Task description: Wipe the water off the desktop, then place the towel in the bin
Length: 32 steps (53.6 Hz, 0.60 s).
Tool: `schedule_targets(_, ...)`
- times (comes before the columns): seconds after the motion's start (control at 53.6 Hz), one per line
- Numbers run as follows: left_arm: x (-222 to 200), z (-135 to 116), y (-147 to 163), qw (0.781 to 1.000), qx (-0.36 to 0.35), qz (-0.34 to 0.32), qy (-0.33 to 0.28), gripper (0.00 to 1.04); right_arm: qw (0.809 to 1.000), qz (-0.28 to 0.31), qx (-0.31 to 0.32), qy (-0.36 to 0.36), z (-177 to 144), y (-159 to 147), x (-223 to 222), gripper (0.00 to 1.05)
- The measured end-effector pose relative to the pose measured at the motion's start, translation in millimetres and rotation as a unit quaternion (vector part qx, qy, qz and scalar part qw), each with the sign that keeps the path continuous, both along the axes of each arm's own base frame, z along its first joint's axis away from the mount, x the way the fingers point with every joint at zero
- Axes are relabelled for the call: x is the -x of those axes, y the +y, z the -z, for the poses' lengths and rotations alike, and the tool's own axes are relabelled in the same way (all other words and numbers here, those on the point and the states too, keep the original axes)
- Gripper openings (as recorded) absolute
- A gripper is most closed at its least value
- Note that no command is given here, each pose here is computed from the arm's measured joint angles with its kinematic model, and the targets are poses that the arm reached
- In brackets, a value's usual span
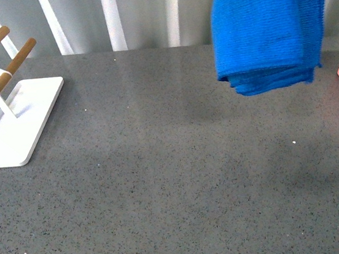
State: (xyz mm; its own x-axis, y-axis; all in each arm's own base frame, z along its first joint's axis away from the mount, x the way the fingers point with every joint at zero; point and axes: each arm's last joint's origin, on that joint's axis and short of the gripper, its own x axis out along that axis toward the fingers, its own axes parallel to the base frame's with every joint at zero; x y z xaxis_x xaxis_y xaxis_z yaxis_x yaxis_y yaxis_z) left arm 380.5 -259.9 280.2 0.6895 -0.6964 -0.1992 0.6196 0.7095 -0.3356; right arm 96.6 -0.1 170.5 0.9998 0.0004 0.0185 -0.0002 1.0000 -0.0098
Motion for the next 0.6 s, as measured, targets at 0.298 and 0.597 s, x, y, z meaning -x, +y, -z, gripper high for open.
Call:
schedule_targets(0.298,1.4,22.1,7.5,1.0,-0.006,0.009,0.017,0.05,0.981,-0.117,-0.008,0.155,-28.2,-3.6,-9.6,0.98)
schedule_targets(0.597,5.9,16.6,9.7,1.0,-0.001,0.008,0.014,0.05,0.982,-0.151,0.018,0.109,-57.8,-8.8,-101.7,0.98)
